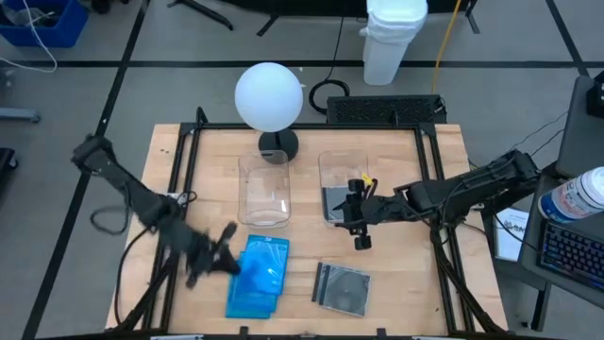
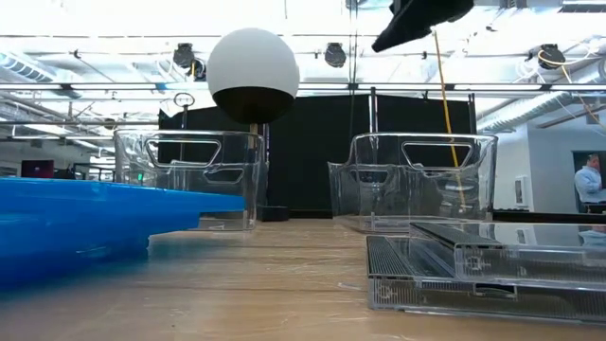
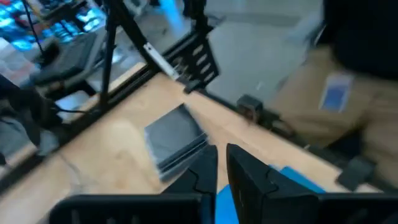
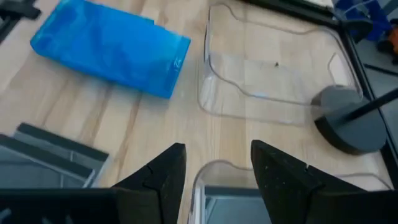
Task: Pick & place jewel cases by type
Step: Adjust the right transparent bin, then put the blue CD case into the left transparent bin
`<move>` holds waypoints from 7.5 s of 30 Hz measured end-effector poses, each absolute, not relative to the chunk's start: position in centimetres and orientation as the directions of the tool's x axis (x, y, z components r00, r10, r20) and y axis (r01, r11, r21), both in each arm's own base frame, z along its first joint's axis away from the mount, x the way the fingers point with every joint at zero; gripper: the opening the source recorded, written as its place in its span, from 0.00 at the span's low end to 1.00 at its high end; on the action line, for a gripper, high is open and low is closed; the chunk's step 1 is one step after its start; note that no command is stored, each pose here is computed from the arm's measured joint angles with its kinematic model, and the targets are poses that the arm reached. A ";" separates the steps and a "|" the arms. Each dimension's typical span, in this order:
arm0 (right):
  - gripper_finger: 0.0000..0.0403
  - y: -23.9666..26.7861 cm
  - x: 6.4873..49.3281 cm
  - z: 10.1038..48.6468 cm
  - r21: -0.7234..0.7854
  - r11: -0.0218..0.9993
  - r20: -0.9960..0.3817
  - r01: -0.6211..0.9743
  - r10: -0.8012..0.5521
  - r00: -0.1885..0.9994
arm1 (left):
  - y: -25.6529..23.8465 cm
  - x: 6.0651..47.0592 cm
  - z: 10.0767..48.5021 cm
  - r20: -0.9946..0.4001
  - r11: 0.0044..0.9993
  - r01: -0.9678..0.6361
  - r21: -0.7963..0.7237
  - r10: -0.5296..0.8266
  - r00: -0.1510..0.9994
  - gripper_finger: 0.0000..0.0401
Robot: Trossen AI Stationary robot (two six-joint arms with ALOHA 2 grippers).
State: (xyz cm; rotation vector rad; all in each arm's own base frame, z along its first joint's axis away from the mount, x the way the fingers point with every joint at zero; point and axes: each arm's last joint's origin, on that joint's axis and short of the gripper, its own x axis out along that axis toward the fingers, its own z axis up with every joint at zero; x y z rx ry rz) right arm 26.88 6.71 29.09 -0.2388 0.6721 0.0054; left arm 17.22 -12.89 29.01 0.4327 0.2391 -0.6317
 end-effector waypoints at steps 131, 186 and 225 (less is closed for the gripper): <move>0.29 20.1 39.1 16.3 -0.540 0.756 -0.548 -0.370 0.017 0.836 | -5.8 11.2 16.4 -0.051 0.921 0.376 -0.102 -0.383 0.922 0.08; 0.63 24.7 41.3 11.2 -0.746 0.563 -0.476 -0.355 -0.079 0.876 | -5.8 11.2 16.3 -0.055 0.921 0.376 -0.100 -0.382 0.922 0.08; 0.46 25.8 40.8 9.2 -0.855 0.443 -0.397 -0.270 -0.225 0.890 | -5.7 11.0 14.9 -0.200 0.882 0.219 -0.417 -0.324 0.925 0.08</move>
